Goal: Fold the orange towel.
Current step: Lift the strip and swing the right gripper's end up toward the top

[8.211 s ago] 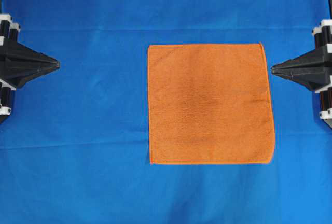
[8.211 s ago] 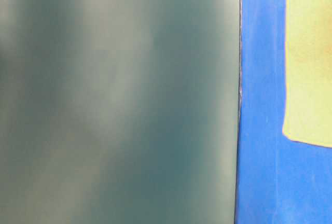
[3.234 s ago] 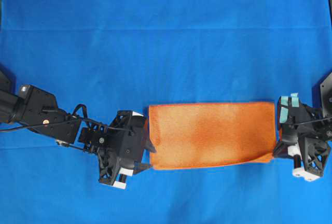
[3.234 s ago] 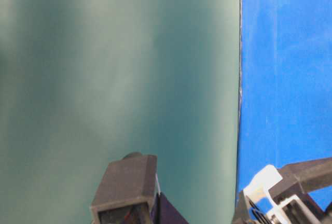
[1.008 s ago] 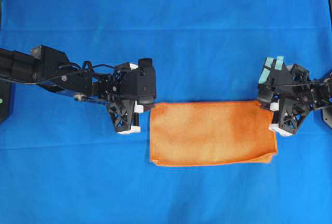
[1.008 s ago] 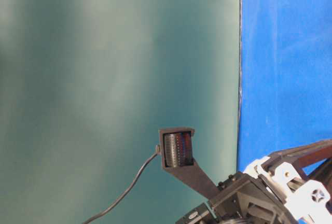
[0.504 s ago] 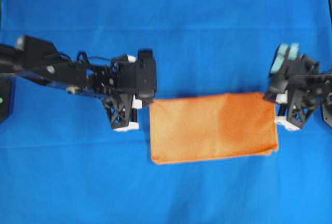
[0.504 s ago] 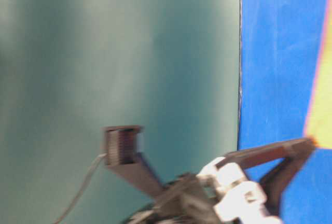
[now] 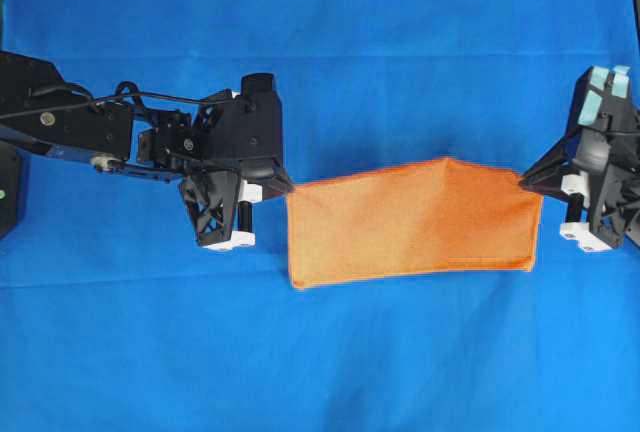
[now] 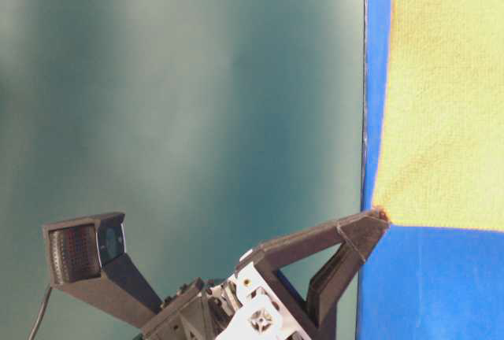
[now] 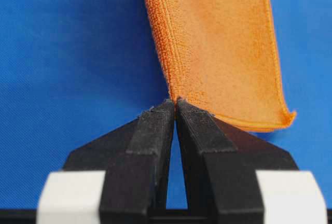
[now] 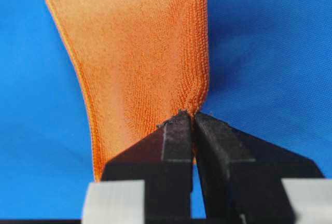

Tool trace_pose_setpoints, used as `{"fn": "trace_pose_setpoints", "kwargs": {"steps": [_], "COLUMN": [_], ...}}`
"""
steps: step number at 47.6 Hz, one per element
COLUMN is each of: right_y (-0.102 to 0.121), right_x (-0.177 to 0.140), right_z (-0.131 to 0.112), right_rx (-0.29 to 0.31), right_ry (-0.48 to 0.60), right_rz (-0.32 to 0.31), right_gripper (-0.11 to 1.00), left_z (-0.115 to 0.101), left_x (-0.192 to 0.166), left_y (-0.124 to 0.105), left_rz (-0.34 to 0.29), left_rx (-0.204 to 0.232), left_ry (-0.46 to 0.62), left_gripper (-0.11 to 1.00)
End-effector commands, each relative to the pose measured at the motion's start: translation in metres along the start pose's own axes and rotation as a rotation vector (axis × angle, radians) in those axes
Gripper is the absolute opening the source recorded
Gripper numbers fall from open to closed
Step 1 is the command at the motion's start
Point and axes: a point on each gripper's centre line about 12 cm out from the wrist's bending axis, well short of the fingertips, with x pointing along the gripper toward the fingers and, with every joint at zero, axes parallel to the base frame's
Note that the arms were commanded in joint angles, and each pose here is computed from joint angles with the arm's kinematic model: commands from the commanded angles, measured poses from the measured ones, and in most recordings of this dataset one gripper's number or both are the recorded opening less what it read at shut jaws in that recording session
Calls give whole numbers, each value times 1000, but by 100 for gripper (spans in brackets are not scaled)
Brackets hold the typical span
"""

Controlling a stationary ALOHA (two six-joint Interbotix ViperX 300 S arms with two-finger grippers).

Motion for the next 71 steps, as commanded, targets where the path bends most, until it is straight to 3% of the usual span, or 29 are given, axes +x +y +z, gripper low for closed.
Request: {"fn": "trace_pose_setpoints", "kwargs": {"steps": [1,9,19,26,32,43,56,71], "right_y": [2,-14,-55,-77,-91,-103,-106,-108], "right_x": [0,9,15,17,20,40,62,60], "right_z": [7,13,37,65,89,136,172,169], "right_rx": [-5,0,26,18,7,-51,-98,-105], "right_ry": [-15,-4,-82,-185,-232,-243,-247,-240], "right_rz": [0,-84,-226,-270,-304,-347,-362,-376], "right_gripper": [3,3,3,3,3,3,3,3], "left_z": [9,13,22,31,45,72,89,91], "left_x": [-8,-8,-7,-1,4,16,27,28], "left_y": [-3,-19,-45,-56,-63,-76,-83,-84], "left_rz": [-7,-39,-90,-109,-113,-114,-117,-116], "left_rx": [9,39,81,107,163,279,299,306], "left_ry": [-41,-91,-173,-205,-237,-295,-320,-328], "left_gripper": [2,2,2,2,2,2,2,2]}}
